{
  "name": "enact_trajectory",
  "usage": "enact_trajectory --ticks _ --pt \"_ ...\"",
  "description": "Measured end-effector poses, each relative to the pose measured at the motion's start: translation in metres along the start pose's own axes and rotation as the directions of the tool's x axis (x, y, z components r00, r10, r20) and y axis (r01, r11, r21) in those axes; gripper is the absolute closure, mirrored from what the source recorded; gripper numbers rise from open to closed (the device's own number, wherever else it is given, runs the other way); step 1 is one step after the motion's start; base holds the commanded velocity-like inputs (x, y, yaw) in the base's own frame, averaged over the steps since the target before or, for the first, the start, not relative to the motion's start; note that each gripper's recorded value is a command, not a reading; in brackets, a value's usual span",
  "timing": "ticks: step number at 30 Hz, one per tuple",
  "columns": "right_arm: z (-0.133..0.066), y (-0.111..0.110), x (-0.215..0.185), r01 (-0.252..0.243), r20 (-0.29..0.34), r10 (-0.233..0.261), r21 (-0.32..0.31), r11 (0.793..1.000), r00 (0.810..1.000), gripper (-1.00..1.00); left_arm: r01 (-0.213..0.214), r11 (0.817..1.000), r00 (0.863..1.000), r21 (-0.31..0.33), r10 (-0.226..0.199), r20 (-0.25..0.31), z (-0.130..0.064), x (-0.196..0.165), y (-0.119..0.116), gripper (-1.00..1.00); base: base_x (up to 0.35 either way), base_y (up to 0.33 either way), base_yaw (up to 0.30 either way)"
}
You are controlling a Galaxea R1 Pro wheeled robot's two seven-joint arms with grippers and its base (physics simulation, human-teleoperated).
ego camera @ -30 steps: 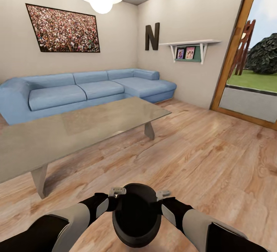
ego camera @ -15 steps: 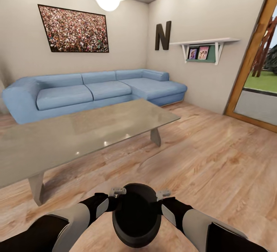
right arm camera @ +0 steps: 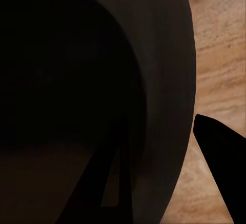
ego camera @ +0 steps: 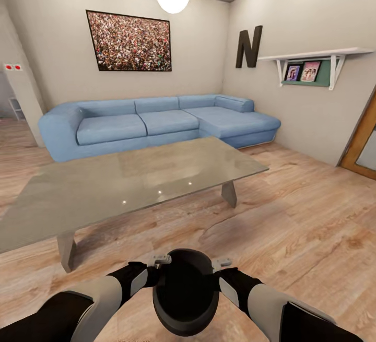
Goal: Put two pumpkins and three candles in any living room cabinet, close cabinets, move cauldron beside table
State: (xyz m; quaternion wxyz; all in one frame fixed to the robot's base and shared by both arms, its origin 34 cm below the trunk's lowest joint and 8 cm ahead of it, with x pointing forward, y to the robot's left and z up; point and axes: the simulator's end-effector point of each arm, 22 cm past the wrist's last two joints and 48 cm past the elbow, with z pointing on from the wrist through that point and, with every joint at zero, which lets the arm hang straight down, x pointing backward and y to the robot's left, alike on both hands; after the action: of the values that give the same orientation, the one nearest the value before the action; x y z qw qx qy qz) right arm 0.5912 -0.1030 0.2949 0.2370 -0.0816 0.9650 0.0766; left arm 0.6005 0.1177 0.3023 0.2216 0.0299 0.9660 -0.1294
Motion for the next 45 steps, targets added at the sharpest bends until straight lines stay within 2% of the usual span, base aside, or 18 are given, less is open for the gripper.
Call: enact_trajectory --ticks 10,26,35,45 --pt "0.0000 -0.0001 0.0000 0.000 0.000 0.000 -0.001 1.000 1.000 1.00 0.000 1.000 1.000 0.000 0.000 0.000 0.0000 0.0000 0.0000 1.00 0.001 -0.001 0.055" --pt "0.0000 -0.0001 0.0000 0.001 0.000 -0.001 -0.001 1.000 1.000 1.00 0.000 1.000 1.000 0.000 0.000 0.000 0.0000 0.0000 -0.0001 1.00 0.001 0.000 0.240" --pt "-0.0003 -0.0001 -0.0002 0.001 0.001 -0.001 -0.001 1.000 1.000 1.00 0.000 1.000 1.000 0.000 0.000 0.001 -0.0003 -0.0002 -0.0002 1.00 0.223 -0.063 0.089" --pt "0.0000 -0.0002 -0.0001 0.002 0.000 -0.002 -0.001 1.000 1.000 1.00 0.001 1.000 1.000 0.000 -0.001 0.001 0.0001 0.0000 -0.0001 1.00 0.021 -0.012 0.266"
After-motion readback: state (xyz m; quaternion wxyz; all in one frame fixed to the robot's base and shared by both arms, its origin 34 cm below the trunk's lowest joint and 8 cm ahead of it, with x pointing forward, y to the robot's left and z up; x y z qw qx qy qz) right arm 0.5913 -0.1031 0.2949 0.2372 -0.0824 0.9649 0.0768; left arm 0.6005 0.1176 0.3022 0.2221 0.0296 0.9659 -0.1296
